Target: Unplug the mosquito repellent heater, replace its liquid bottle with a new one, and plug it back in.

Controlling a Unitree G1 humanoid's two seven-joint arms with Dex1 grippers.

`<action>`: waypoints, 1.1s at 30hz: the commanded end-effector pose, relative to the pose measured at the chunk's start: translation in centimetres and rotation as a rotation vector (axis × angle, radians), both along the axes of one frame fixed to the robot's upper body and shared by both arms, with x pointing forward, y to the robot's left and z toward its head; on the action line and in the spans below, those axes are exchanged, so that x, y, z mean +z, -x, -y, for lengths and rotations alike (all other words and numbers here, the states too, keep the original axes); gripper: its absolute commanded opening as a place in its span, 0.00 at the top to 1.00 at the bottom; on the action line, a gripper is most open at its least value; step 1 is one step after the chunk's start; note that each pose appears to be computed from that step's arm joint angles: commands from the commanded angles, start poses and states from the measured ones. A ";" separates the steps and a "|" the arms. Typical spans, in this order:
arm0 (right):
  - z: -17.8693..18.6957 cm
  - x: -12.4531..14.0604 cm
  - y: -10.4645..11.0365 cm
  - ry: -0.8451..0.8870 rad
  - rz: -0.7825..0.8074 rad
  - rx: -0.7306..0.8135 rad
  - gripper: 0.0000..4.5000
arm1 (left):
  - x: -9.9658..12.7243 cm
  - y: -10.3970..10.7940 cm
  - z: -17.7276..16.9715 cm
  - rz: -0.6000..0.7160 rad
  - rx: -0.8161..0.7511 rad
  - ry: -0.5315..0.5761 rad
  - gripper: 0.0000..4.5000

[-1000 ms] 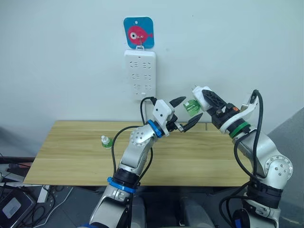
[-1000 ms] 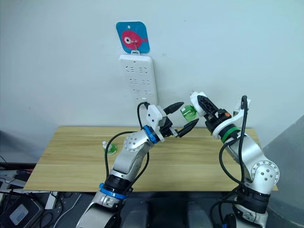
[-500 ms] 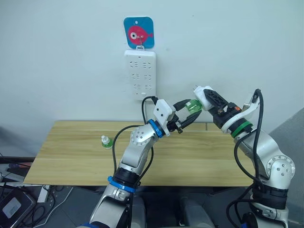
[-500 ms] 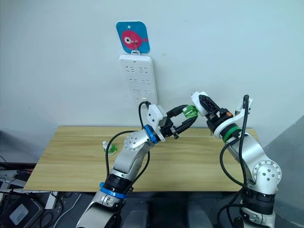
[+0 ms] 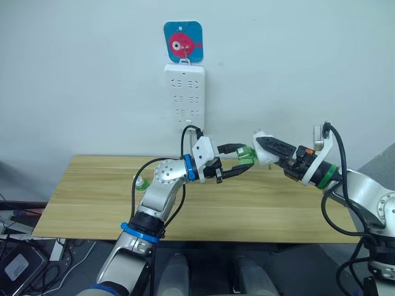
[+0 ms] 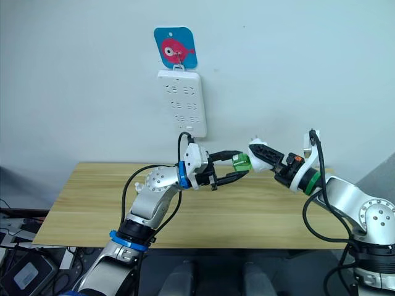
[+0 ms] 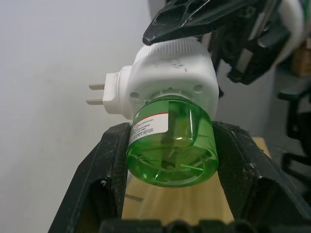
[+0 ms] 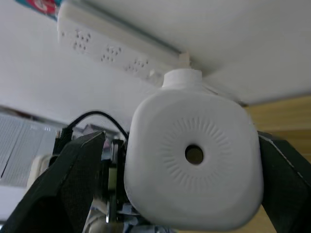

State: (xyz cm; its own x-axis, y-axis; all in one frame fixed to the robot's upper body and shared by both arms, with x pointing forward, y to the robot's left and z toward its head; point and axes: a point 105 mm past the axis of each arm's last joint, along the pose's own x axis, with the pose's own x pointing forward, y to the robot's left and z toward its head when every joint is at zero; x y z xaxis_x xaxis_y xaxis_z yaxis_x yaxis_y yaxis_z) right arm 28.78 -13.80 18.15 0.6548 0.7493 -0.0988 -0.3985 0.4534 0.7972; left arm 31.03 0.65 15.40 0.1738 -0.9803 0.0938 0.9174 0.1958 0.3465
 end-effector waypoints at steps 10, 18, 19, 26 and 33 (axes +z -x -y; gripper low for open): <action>1.4 0.8 2.7 0.014 -0.076 0.389 0.01 | -0.1 1.3 0.2 0.119 -0.140 -0.059 0.49; 1.6 0.8 1.9 0.029 -0.103 0.376 0.01 | -0.5 2.1 0.4 0.100 -0.148 -0.058 0.49; 1.6 0.8 1.9 0.031 -0.104 0.378 0.01 | -0.5 2.1 0.4 0.099 -0.148 -0.058 0.49; 1.7 0.4 2.5 0.063 -0.123 0.398 0.13 | -0.4 2.0 0.5 0.101 -0.150 -0.062 0.49; 1.6 0.5 2.6 0.076 -0.116 0.404 0.34 | -0.2 1.9 0.6 0.104 -0.153 -0.061 0.49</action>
State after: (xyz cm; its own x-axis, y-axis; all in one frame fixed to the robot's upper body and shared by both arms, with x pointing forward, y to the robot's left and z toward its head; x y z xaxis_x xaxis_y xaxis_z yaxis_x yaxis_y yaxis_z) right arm 26.89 -15.97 17.13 0.3294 0.9084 -0.2573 -0.4005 0.3813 0.8332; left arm 29.25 0.44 14.27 0.0267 -0.9993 0.0277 0.9067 0.0358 0.4202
